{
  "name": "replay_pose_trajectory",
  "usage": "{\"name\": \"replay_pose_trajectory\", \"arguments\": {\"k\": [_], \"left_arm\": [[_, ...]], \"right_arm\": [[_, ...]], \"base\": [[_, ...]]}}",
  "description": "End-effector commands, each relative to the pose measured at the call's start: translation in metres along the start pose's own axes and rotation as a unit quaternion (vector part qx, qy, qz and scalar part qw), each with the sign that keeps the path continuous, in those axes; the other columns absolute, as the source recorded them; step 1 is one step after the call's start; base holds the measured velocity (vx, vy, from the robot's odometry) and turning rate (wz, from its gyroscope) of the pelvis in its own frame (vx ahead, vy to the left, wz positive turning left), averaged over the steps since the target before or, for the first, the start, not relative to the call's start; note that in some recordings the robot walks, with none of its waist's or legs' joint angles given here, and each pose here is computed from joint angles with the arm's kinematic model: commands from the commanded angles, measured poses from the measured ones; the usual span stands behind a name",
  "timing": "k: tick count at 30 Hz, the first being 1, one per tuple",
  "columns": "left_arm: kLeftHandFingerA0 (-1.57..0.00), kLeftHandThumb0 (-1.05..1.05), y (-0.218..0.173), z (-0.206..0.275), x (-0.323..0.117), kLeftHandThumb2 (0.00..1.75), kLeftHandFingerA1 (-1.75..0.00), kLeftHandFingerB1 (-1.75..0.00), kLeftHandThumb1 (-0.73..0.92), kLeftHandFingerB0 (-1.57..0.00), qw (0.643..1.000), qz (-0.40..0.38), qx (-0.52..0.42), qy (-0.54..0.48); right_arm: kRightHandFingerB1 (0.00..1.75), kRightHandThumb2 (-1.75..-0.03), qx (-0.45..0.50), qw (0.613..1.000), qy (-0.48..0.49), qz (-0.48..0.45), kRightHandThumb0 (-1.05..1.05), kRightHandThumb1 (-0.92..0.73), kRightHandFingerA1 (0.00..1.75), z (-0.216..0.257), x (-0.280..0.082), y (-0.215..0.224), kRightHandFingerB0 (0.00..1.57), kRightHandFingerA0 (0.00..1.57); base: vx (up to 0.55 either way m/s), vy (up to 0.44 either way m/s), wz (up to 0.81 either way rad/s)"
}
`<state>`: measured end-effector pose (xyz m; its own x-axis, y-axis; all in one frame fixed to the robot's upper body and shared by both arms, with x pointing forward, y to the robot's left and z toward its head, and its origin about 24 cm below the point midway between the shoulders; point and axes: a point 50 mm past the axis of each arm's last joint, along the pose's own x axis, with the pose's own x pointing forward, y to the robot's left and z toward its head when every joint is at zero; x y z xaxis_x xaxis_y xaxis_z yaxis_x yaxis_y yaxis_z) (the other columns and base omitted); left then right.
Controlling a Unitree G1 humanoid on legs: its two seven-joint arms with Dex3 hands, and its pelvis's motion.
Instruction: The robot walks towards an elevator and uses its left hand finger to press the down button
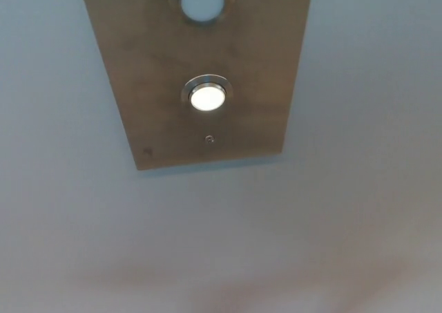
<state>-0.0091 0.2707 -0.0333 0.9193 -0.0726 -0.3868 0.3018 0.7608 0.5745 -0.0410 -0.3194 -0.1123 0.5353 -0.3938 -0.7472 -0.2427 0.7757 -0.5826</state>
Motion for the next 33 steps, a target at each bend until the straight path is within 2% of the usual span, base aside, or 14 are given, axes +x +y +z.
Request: {"name": "replay_pose_trajectory", "arguments": {"k": [1,3,8,9,11,12,17,18,22,23,27,30,31,33], "left_arm": [[-0.96,0.00,-0.029,-0.068,0.005,1.14,-1.05,-1.03,0.53,-0.98,0.968,-0.002,-0.006,0.249],[-0.83,-0.03,-0.033,-0.073,0.005,1.05,-0.96,-1.03,0.57,-0.93,0.961,-0.002,-0.010,0.276],[-0.83,-0.03,-0.037,-0.078,0.005,1.05,-0.96,-1.03,0.57,-0.93,0.954,-0.001,-0.012,0.301],[-0.95,-0.03,-0.039,-0.080,0.005,1.10,-1.02,-0.96,0.52,-0.94,0.950,0.004,-0.018,0.312],[-0.95,-0.03,-0.040,-0.081,0.005,1.10,-1.02,-0.96,0.52,-0.94,0.948,0.008,-0.023,0.318],[-0.91,-0.13,-0.046,-0.085,0.004,0.68,-1.05,-0.71,0.71,-0.87,0.937,0.007,-0.044,0.347],[-0.91,-0.13,-0.053,-0.089,0.002,0.68,-1.05,-0.71,0.71,-0.87,0.922,0.003,-0.068,0.380],[-0.77,-0.28,-0.061,-0.093,-0.007,0.60,-0.73,-0.56,0.68,-0.69,0.905,-0.003,-0.095,0.414],[-0.77,-0.28,-0.066,-0.095,-0.013,0.60,-0.73,-0.56,0.68,-0.69,0.893,-0.007,-0.111,0.436],[-0.81,-0.35,-0.071,-0.096,-0.023,0.61,-0.72,-0.53,0.64,-0.63,0.884,-0.009,-0.110,0.455],[-0.78,-0.33,-0.077,-0.098,-0.036,0.61,-0.73,-0.52,0.73,-0.61,0.869,-0.014,-0.111,0.481],[-0.78,-0.33,-0.080,-0.100,-0.042,0.61,-0.73,-0.52,0.73,-0.61,0.858,-0.019,-0.123,0.499],[-0.78,-0.33,-0.082,-0.100,-0.046,0.60,-0.72,-0.50,0.69,-0.60,0.856,-0.026,-0.116,0.504],[-0.78,-0.33,-0.084,-0.099,-0.047,0.60,-0.72,-0.50,0.69,-0.60,0.856,-0.030,-0.108,0.505]], "right_arm": [[0.51,-0.79,0.002,1.000,0.006,-0.009,-0.47,-0.43,0.62,-0.002,0.002,-0.009,0.47,0.63],[0.51,-0.79,-0.003,1.000,0.007,-0.010,-0.49,-0.43,0.63,-0.001,0.003,-0.011,0.48,0.62],[0.51,-0.79,-0.011,1.000,0.008,-0.010,-0.49,-0.43,0.63,-0.001,0.004,-0.012,0.48,0.62],[0.50,-0.79,-0.010,1.000,0.008,-0.010,-0.50,-0.44,0.61,-0.001,0.004,-0.013,0.45,0.60],[0.50,-0.79,-0.008,1.000,0.008,-0.010,-0.50,-0.44,0.61,-0.001,0.004,-0.013,0.45,0.60],[0.50,-0.80,-0.007,1.000,0.011,-0.011,-0.51,-0.44,0.61,-0.001,0.004,-0.014,0.44,0.61],[0.50,-0.80,-0.006,1.000,0.016,-0.011,-0.51,-0.44,0.61,-0.003,0.004,-0.014,0.44,0.61],[0.35,-0.57,0.004,0.999,0.040,-0.006,-0.46,-0.55,0.47,-0.007,0.004,-0.014,0.44,0.57],[0.35,-0.57,0.012,0.998,0.057,-0.001,-0.46,-0.55,0.47,-0.010,0.003,-0.014,0.44,0.57],[0.48,-0.79,0.032,0.996,0.080,-0.007,-0.44,-0.47,0.60,-0.014,0.004,-0.017,0.39,0.57],[0.49,-0.84,0.042,0.993,0.114,-0.017,-0.52,-0.51,0.61,-0.021,0.003,-0.022,0.37,0.58],[0.49,-0.84,0.030,0.990,0.133,-0.018,-0.52,-0.51,0.61,-0.026,0.002,-0.025,0.37,0.58],[0.35,-0.60,0.029,0.990,0.140,-0.017,-0.48,-0.63,0.49,-0.027,0.001,-0.026,0.43,0.62],[0.35,-0.60,0.031,0.989,0.142,-0.016,-0.48,-0.63,0.49,-0.028,0.001,-0.026,0.43,0.62]], "base": [[0.00,0.000,0.00],[0.00,0.000,0.00],[0.00,0.000,0.00],[0.00,0.000,0.00],[0.00,0.000,0.00],[0.00,0.000,0.00],[0.00,0.000,0.00],[0.00,0.000,0.00],[0.00,0.000,0.00],[0.00,0.000,0.00],[0.00,0.000,0.00],[0.00,0.000,0.00],[0.00,0.000,0.00],[0.00,0.000,0.00]]}}
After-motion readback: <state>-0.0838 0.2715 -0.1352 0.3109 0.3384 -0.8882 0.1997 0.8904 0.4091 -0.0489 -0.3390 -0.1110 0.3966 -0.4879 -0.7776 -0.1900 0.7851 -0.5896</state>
